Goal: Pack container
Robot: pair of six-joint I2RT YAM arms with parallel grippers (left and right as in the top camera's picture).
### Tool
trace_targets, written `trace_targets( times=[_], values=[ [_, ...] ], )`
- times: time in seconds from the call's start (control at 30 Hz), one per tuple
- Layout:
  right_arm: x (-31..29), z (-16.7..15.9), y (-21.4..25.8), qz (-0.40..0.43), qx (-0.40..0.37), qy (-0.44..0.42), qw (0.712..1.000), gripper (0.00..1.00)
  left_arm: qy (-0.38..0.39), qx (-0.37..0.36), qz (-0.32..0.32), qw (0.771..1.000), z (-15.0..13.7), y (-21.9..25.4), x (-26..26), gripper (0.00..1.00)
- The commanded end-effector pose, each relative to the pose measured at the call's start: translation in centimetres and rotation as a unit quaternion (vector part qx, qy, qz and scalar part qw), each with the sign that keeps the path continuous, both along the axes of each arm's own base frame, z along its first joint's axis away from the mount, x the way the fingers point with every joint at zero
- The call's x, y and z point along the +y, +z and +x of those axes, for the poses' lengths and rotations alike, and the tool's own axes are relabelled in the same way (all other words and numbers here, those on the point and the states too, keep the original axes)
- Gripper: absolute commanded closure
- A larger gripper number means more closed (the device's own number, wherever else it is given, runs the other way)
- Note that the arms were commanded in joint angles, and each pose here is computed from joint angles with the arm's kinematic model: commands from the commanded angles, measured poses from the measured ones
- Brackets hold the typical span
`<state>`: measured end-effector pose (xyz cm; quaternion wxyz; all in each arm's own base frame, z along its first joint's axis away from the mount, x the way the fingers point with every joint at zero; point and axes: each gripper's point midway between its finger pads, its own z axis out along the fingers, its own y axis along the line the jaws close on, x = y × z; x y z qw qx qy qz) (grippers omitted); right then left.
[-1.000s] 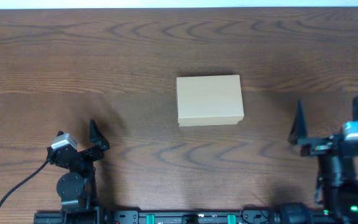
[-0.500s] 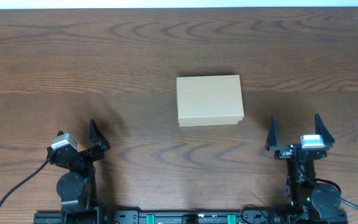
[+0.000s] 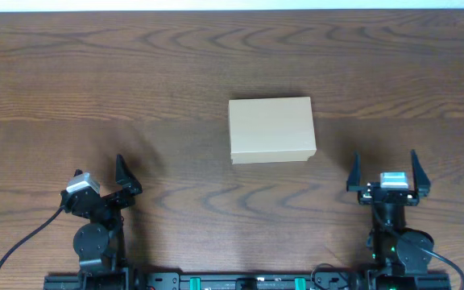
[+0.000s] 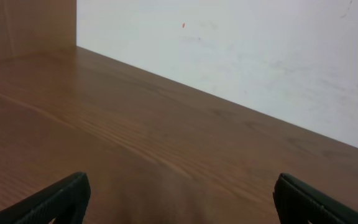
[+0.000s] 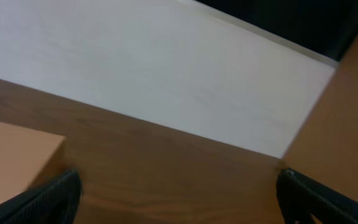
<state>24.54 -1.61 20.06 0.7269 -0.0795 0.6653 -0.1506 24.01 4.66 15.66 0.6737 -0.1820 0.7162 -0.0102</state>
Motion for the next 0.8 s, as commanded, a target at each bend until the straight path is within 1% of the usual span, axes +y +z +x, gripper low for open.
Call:
trace_targets(
  times=[0.0, 0.13, 0.43, 0.6, 0.67, 0.77],
  values=[
    [-1.2, -0.2, 0.2, 0.009, -0.007, -0.026, 1.000, 0.01, -0.004, 0.030, -0.003, 1.000, -0.1, -1.9, -0.2, 0.05],
    [-0.6, -0.1, 0.2, 0.073, -0.012, -0.004, 0.997, 0.01, -0.004, 0.030, -0.003, 1.000, -0.1, -1.9, -0.2, 0.05],
    [-0.2, -0.1, 0.1, 0.077, -0.009, 0.007, 0.997, 0.01, -0.004, 0.030, -0.003, 1.000, -0.1, -1.9, -0.2, 0.05],
    [-0.2, 0.1, -2.6, 0.079, 0.044, 0.003, 0.996, 0.01, -0.004, 0.030, -0.003, 1.000, -0.1, -1.9, -0.2, 0.05],
    [-0.2, 0.0, -4.4, 0.081, 0.082, 0.000, 0.993, 0.01, -0.004, 0.030, -0.003, 1.000, -0.1, -1.9, -0.2, 0.05],
    [-0.2, 0.0, -4.4, 0.081, 0.082, 0.000, 0.993, 0.01, -0.004, 0.030, -0.003, 1.000, -0.1, -1.9, -0.2, 0.05]
  ],
)
